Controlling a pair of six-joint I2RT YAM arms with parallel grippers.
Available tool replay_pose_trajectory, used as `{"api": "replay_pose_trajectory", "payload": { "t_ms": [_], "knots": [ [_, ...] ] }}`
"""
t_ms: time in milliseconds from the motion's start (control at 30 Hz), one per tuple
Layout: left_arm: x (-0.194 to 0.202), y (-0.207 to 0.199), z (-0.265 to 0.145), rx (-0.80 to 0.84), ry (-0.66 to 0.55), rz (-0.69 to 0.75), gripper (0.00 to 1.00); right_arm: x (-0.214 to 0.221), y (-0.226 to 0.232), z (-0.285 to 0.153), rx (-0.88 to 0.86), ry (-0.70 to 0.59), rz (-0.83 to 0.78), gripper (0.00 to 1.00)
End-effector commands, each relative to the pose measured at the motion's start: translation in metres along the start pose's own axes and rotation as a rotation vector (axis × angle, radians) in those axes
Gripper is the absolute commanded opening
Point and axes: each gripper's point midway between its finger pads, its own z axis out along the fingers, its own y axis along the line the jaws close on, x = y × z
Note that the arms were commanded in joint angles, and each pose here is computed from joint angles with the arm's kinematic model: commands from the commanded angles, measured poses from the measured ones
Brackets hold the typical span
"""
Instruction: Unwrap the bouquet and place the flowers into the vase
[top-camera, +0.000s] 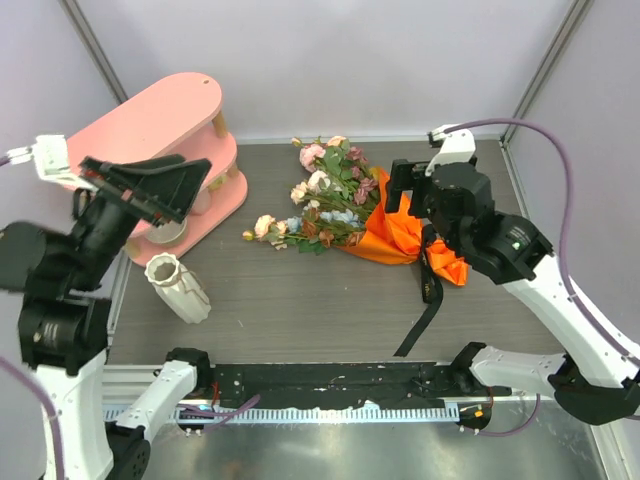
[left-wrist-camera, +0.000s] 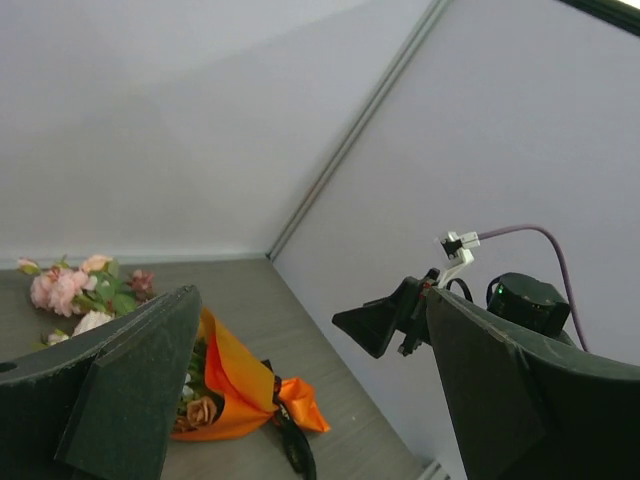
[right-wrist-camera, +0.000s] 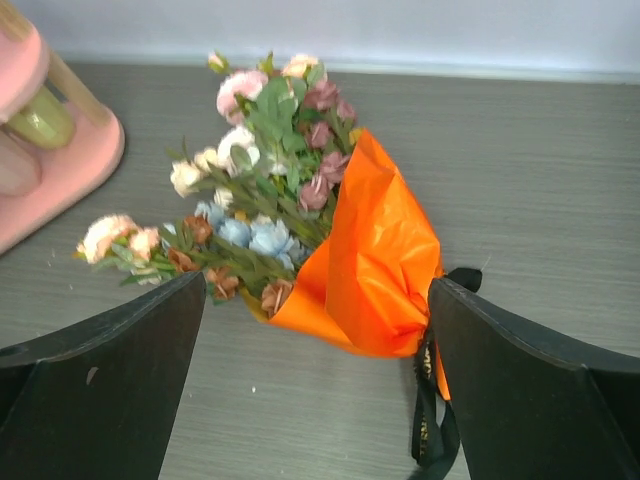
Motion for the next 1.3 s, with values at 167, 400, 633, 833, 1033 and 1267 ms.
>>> {"api": "replay_pose_trajectory", "payload": {
  "t_ms": [167, 400, 633, 833, 1033, 1267],
  "knots": [
    [0.123, 0.067, 0.088, 0.038, 0.384, -0.246, 1.0, 0.085, 0.003, 0.09, 0.006, 0.198, 0.042, 1.0],
    [0.288, 0.08, 0.141, -0.016, 0.701, -0.158, 0.89, 0.152, -0.08, 0.12, 0.187, 0.349, 0.343, 0.99],
    [0.432, 0.066, 0.189, 0.006, 0.916, -0.04, 0.7, 0.204, -0.128, 0.09, 0.296, 0.387, 0.442, 0.78],
    [0.503, 0.045, 0.216, 0.05, 0.97, -0.062, 0.58, 0.236, -0.134, 0.065, 0.318, 0.428, 0.415, 0.6],
    [0.54, 0.076, 0.214, -0.032, 1.006, -0.012, 0.5, 0.224, -0.136, 0.083, 0.323, 0.407, 0.436, 0.58],
    [0.549, 0.087, 0.193, -0.075, 1.054, 0.014, 0.45, 0.22, -0.145, 0.097, 0.364, 0.369, 0.428, 0.53]
  ]
}}
